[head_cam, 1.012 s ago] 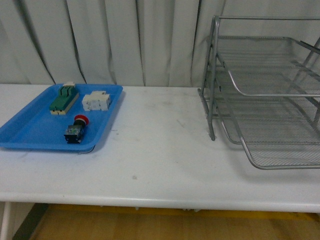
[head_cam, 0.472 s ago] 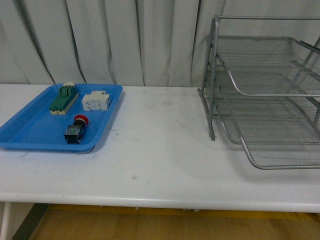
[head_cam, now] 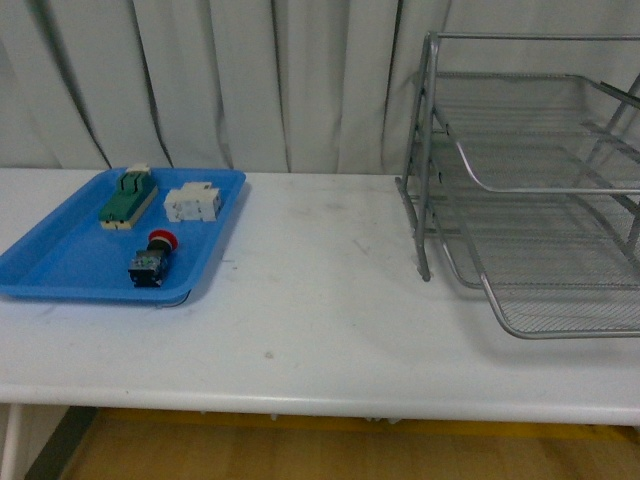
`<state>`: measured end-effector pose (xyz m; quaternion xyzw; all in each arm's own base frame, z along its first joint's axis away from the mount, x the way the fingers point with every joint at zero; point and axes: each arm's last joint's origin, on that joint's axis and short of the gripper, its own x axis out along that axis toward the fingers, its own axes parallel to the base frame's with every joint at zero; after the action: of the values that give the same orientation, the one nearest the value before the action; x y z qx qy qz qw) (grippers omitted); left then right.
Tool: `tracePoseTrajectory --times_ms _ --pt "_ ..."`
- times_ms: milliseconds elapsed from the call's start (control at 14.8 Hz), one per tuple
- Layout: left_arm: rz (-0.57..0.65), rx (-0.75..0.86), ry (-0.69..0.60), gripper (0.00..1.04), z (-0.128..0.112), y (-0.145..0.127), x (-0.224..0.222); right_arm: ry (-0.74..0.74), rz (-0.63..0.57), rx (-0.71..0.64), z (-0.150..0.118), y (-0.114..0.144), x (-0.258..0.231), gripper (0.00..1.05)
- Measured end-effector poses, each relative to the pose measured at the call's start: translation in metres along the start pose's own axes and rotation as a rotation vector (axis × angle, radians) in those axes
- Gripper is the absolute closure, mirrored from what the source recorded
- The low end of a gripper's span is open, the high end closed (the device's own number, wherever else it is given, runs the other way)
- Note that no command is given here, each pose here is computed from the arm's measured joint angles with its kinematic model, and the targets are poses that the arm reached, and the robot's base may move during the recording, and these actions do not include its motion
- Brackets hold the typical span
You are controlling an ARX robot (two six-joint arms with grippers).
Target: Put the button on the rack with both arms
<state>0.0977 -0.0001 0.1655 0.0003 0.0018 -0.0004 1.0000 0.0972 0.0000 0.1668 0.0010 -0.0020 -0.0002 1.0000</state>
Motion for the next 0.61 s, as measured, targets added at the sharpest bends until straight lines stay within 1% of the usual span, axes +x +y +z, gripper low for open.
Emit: tracePoseTrajectory --times_ms 135,202,270,338,405,472,608 --pt "0.0 0.0 0.0 0.07 0.0 0.0 0.0 0.0 0.0 0.0 0.0 0.0 0.0 0.06" --pt "0.035 -0.029 0.107 0.07 -0.001 0.0 -0.001 0.0 0.0 0.0 0.0 0.0 0.0 0.06" --pt "0.094 -0.077 0.294 0.07 0.003 0.001 0.003 0.001 -0.001 0.0 0.0 0.0 0.0 0.07" --pt "0.156 -0.147 0.309 0.07 0.019 0.01 0.02 -0.002 0.002 0.0 0.0 0.0 0.0 0.06" --pt "0.162 -0.168 0.282 0.07 0.029 0.015 0.035 0.0 0.0 0.0 0.0 0.0 0.0 0.06" --pt "0.143 -0.169 0.265 0.07 0.037 0.016 0.059 0.0 0.0 0.0 0.0 0.0 0.0 0.06" --pt "0.105 -0.16 0.278 0.07 0.044 0.018 0.127 0.0 0.0 0.0 0.0 0.0 0.0 0.06"
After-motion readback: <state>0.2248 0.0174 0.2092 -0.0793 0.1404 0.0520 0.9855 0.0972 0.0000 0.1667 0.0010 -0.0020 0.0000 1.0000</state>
